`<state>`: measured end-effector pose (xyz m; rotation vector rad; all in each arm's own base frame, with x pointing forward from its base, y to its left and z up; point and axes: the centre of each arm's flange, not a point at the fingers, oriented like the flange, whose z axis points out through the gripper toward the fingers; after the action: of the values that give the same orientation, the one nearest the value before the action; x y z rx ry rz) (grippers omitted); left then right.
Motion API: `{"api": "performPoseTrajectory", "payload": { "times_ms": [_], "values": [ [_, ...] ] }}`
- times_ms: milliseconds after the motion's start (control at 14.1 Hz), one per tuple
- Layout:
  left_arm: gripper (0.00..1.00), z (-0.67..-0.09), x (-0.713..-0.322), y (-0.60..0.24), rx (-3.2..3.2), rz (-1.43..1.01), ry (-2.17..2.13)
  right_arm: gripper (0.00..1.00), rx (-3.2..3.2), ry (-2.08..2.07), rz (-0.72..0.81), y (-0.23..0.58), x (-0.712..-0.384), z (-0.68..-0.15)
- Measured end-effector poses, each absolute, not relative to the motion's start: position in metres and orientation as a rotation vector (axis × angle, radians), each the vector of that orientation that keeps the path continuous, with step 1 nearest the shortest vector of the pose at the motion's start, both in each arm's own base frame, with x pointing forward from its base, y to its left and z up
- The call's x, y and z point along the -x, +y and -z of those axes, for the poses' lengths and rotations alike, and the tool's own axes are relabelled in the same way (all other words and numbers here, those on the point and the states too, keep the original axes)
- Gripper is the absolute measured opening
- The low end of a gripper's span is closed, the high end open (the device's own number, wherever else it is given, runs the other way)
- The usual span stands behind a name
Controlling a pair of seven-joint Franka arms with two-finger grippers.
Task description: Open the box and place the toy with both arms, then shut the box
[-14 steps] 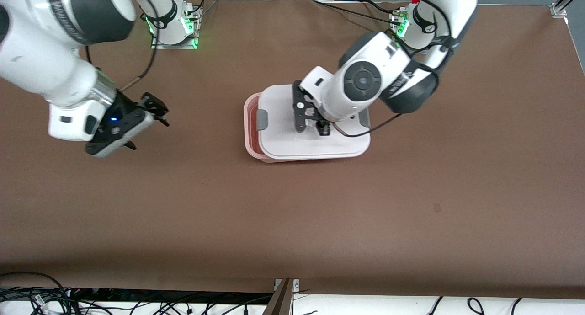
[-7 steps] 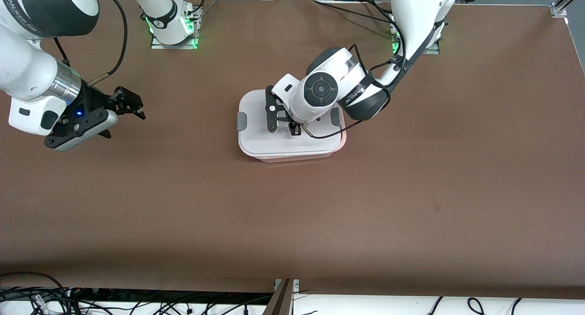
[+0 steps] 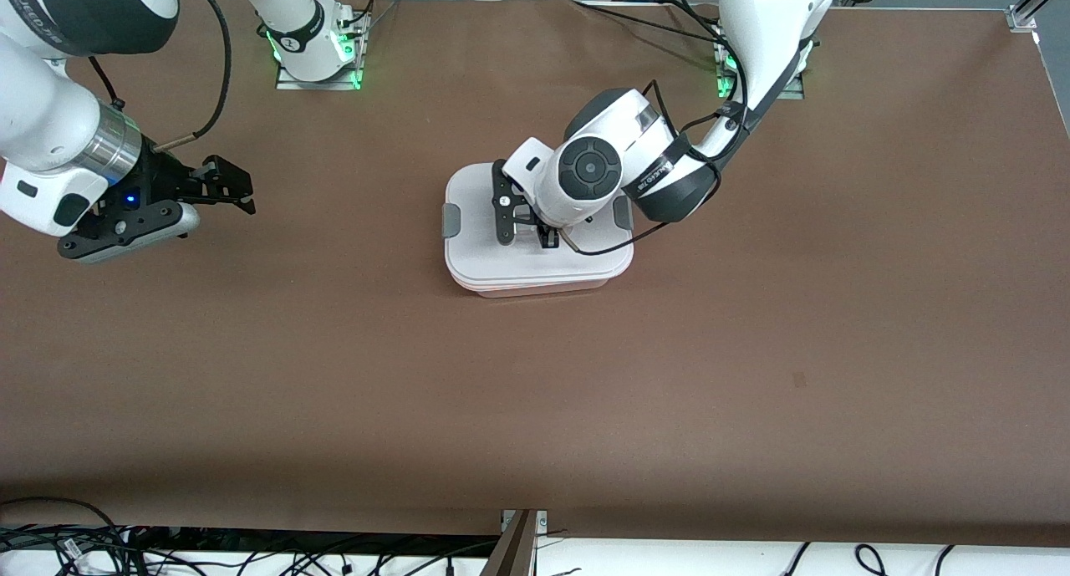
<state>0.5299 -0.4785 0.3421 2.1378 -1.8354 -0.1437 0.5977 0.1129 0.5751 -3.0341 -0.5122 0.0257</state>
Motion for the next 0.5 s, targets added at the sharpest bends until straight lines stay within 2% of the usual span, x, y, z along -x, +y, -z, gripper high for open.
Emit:
{"api": "performPoseTrajectory", "payload": {
  "times_ms": [497],
  "values": [
    [0.07,-0.340,-0.529,-0.479,-2.238,0.178,-1.720,1.00,3.049,-0.477,-0.025,0.099,-0.600,-0.576]
  ]
}}
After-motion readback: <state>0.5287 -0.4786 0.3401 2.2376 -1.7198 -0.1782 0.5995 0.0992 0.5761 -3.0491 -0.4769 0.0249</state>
